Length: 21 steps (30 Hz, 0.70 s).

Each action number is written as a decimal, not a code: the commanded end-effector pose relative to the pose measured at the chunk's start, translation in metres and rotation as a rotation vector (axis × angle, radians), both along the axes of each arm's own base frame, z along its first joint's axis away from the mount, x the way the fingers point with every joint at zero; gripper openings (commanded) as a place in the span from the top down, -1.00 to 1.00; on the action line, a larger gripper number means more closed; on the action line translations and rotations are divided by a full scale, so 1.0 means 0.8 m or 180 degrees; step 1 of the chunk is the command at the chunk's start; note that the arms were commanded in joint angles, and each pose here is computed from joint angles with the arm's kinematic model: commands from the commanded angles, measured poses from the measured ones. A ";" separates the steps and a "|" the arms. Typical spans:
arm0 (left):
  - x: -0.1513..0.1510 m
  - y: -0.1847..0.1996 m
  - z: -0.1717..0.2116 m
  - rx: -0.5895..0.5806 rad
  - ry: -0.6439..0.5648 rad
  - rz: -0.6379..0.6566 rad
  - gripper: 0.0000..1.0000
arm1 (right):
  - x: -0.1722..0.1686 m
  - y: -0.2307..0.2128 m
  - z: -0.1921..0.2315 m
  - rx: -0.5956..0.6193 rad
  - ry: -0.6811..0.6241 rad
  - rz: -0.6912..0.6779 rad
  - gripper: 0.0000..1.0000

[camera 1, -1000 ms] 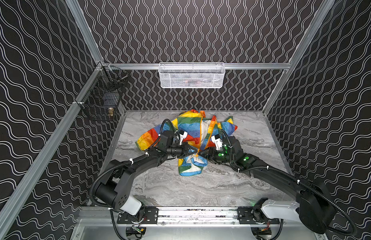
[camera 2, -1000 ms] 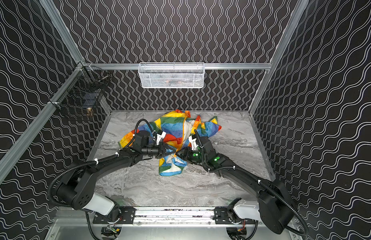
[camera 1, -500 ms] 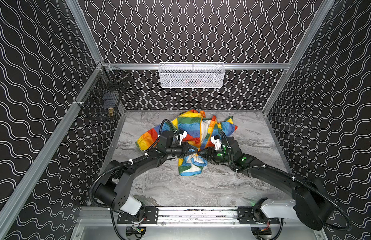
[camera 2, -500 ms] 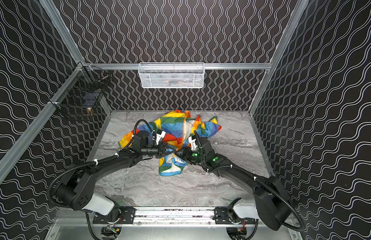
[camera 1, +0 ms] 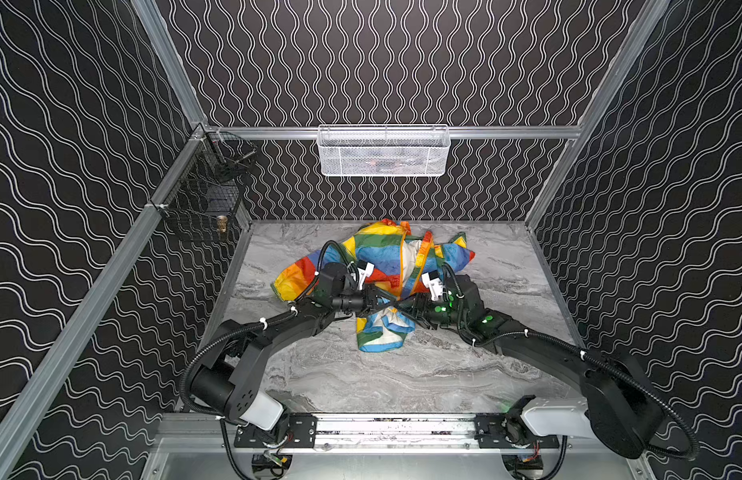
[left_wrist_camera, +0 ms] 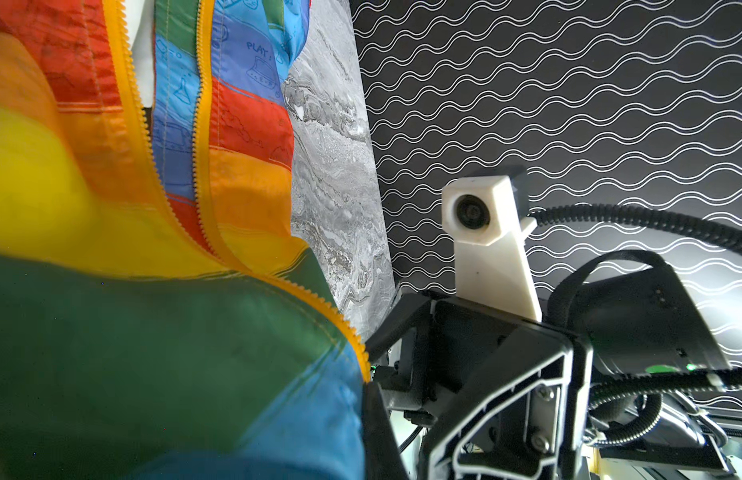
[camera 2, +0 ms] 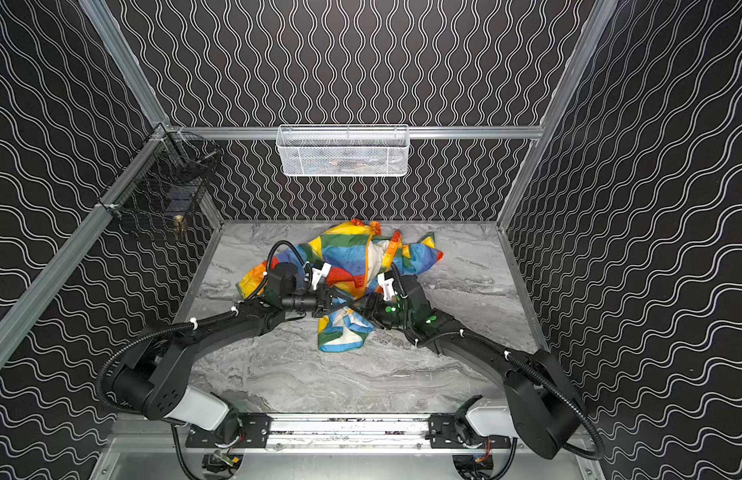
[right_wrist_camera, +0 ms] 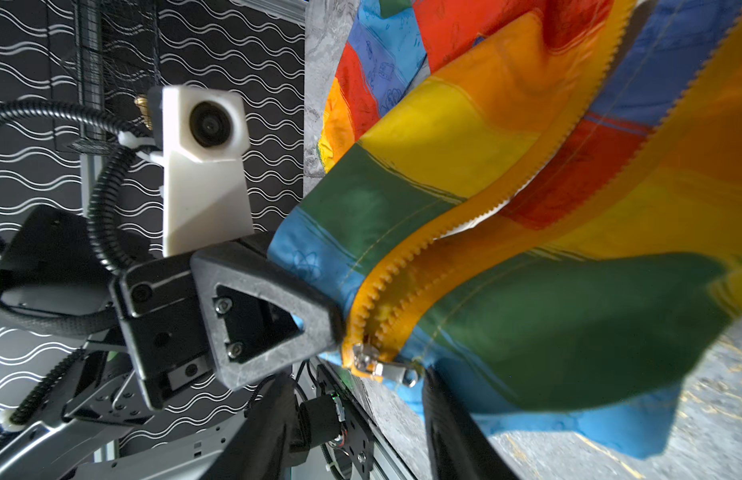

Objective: Zip up the jacket

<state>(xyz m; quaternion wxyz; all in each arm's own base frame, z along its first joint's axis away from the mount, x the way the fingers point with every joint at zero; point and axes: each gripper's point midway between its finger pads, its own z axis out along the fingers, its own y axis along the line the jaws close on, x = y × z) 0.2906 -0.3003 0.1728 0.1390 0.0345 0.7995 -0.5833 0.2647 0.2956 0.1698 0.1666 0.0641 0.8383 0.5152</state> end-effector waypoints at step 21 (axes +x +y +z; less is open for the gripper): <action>0.000 -0.005 0.015 -0.0219 -0.0056 -0.0021 1.00 | 0.000 0.013 0.022 0.0619 -0.0019 0.0068 -0.18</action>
